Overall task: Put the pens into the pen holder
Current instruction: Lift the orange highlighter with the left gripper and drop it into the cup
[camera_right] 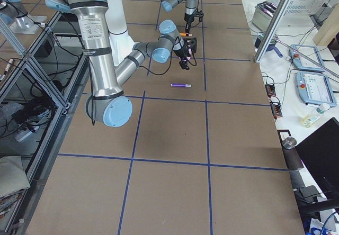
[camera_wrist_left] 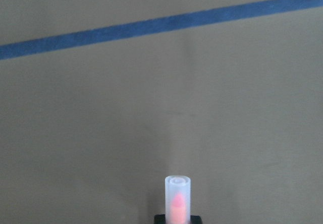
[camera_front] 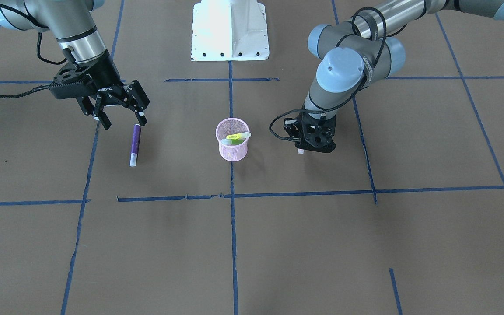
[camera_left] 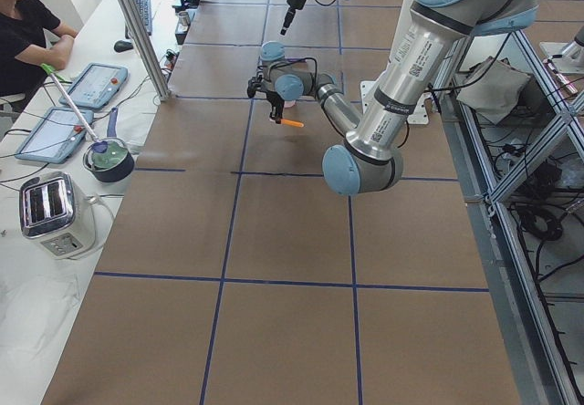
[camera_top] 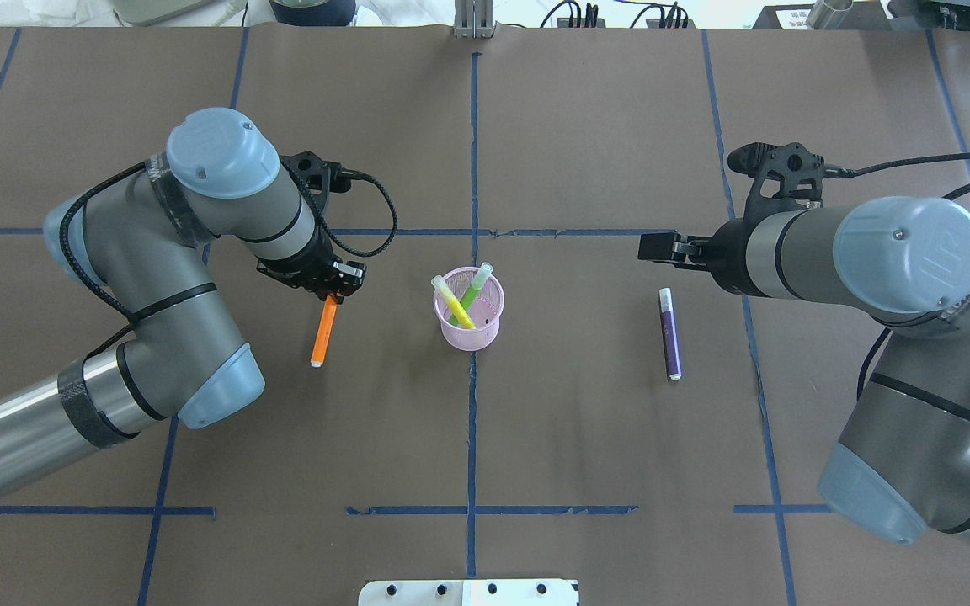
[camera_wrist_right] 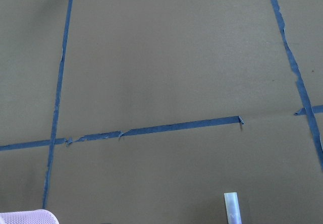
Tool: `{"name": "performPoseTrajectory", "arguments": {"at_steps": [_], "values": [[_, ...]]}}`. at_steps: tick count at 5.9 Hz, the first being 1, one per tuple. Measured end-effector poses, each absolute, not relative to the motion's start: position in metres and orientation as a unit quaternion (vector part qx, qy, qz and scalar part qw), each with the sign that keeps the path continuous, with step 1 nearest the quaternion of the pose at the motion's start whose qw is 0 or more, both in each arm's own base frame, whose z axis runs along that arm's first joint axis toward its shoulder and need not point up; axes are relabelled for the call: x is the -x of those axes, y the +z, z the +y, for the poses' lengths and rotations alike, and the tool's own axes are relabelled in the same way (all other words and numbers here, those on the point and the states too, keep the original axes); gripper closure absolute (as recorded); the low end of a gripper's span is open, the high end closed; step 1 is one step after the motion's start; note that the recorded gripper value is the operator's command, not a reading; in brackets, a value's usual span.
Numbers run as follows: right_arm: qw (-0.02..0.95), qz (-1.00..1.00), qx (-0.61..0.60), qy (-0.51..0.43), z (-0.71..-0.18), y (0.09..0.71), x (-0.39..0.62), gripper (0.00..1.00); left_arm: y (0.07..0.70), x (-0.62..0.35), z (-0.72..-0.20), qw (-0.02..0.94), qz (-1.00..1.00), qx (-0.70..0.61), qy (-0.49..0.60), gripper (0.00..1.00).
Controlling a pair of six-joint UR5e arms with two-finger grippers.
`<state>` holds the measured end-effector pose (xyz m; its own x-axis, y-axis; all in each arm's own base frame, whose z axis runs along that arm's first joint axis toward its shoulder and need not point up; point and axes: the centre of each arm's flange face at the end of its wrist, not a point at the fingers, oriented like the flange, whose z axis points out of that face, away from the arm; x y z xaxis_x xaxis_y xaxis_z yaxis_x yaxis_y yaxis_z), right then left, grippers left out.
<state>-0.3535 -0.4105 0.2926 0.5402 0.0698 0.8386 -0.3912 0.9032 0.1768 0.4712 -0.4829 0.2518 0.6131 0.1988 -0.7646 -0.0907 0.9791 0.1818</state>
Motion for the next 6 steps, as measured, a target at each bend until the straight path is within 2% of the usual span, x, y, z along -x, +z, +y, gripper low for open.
{"name": "performPoseTrajectory", "arguments": {"at_steps": [2,6], "values": [[0.86,-0.459,-0.174,0.138,-0.411,0.295,0.345,0.0,0.185,-0.452,-0.474,0.858,0.472,-0.195,0.058,1.0],[0.863,-0.453,-0.173,0.142,-0.413,0.303,0.342,0.0,0.128,-0.5,-0.419,0.798,0.494,-0.344,-0.026,1.0]]}}
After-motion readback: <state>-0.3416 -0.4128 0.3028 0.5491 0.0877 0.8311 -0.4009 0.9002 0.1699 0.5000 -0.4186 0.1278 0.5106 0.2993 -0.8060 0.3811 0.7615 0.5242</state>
